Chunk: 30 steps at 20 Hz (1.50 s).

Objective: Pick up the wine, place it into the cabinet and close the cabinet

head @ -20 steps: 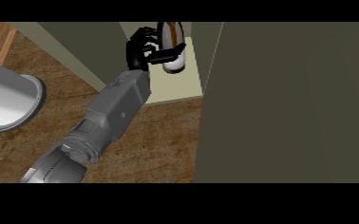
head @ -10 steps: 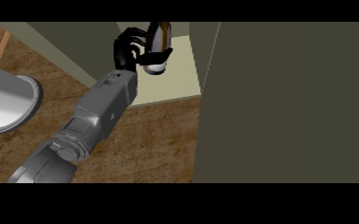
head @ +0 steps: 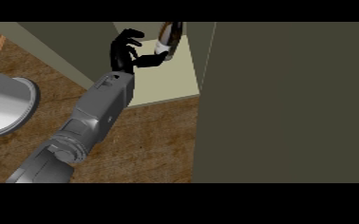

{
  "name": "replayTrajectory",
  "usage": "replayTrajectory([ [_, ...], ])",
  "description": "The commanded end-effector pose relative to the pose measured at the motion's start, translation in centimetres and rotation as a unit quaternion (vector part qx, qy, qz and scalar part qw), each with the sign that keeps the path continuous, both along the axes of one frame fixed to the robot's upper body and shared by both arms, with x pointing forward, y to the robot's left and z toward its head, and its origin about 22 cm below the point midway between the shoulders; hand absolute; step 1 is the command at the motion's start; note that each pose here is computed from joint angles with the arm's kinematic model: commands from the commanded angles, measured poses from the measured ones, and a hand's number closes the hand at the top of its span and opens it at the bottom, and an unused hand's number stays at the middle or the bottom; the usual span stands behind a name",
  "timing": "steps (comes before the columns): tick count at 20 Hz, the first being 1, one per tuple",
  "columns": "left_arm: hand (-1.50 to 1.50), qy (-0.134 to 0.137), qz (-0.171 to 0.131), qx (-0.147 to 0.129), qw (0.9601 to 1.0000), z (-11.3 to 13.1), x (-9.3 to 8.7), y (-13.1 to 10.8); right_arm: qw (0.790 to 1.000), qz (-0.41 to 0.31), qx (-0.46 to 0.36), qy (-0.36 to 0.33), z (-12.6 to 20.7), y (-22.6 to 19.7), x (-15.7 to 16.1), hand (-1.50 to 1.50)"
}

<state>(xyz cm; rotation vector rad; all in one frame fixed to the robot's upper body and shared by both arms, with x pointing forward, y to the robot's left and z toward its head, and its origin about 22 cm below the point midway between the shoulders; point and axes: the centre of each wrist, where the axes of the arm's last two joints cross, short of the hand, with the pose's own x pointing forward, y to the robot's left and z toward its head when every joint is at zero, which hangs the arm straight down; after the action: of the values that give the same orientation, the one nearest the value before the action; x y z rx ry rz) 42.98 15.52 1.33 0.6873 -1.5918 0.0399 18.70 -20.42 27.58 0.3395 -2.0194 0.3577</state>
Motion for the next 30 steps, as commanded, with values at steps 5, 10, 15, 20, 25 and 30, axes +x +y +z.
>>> replayTrajectory([
  [5, -1.50, 0.026, 0.007, 0.000, 0.9996, -1.3, -0.6, 2.8, 1.000, 0.006, 0.000, -0.006, -0.1, -0.2, -0.5, -1.50],
  [10, -1.50, 0.030, 0.003, -0.014, 0.9995, -1.1, -0.5, 3.9, 1.000, 0.004, -0.005, 0.001, -0.3, -0.1, -0.2, -1.50],
  [15, -1.50, 0.016, -0.007, 0.001, 0.9999, -0.2, 0.0, 4.1, 1.000, 0.010, 0.002, -0.003, -0.2, 0.1, -0.5, -1.50],
  [20, -1.50, 0.006, -0.076, 0.010, 0.9970, 0.1, 0.2, 4.3, 1.000, 0.008, 0.008, -0.008, -0.1, 0.1, -0.5, -1.50],
  [25, -1.50, -0.033, -0.189, -0.071, 0.9789, 1.4, 0.7, 2.2, 1.000, 0.004, 0.004, 0.001, 0.2, -0.4, -0.8, -1.50],
  [30, -1.50, -0.109, -0.272, -0.164, 0.9420, 3.4, 1.4, 1.3, 1.000, -0.024, 0.007, 0.007, 0.3, -0.4, -1.5, -1.50],
])
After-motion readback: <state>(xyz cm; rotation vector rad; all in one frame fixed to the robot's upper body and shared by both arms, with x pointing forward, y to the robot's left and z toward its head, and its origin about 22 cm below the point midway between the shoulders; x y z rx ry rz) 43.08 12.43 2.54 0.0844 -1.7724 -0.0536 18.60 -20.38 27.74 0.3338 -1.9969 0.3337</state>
